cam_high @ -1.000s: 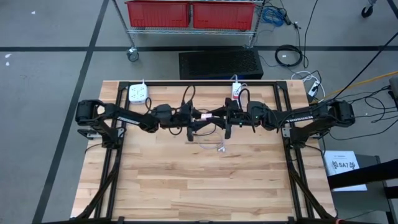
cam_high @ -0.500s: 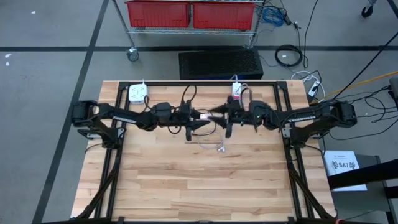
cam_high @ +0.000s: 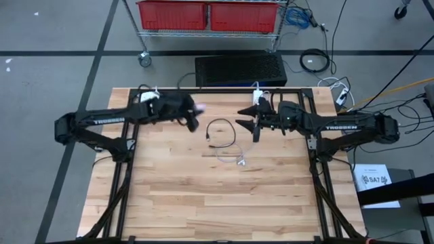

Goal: Insert USB
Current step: Insert the orange charger adapter into the left outlet extension

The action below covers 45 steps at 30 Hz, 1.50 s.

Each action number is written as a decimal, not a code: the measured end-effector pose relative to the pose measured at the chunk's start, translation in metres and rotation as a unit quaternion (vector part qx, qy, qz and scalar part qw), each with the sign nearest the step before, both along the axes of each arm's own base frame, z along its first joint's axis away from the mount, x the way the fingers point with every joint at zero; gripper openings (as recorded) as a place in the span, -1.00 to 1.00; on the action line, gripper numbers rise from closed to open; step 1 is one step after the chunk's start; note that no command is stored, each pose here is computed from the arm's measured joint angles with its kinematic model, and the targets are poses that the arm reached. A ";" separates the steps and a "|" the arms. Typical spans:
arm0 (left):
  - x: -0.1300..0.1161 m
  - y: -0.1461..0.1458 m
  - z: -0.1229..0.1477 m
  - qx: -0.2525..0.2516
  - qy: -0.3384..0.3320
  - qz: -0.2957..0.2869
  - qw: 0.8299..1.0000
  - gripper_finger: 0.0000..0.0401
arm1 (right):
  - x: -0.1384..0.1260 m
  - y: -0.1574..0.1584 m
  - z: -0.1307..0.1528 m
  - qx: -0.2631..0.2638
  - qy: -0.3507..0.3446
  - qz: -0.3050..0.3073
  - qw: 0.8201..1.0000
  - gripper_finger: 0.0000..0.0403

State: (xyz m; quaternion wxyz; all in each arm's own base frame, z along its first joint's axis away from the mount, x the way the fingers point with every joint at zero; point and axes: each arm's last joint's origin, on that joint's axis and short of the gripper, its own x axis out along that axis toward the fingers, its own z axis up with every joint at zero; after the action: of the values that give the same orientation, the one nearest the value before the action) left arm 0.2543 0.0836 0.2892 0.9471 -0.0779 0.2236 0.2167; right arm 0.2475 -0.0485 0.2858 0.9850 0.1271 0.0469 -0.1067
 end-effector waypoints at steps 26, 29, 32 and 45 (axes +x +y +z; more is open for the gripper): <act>-0.106 0.144 -0.084 -0.216 0.374 0.445 0.784 -0.38 | 0.003 -0.003 -0.013 -0.047 0.060 0.008 0.997 -1.00; -0.110 0.149 -0.091 -0.247 0.375 0.441 0.777 -0.38 | 0.003 -0.003 -0.013 -0.051 0.062 0.009 0.997 -1.00; -0.111 0.151 -0.091 -0.280 0.352 0.428 0.784 -0.38 | 0.003 -0.003 -0.013 -0.054 0.062 0.010 0.997 -1.00; -0.121 0.156 -0.082 -0.355 0.319 0.441 0.760 -0.38 | 0.002 -0.003 -0.015 -0.071 0.076 0.015 0.994 -1.00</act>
State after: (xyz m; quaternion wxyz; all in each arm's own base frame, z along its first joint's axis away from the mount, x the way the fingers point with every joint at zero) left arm 0.1338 0.2396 0.2070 0.5250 -0.4249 0.5149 0.5280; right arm 0.2497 -0.0515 0.2710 0.9867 0.0477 0.1155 -0.1040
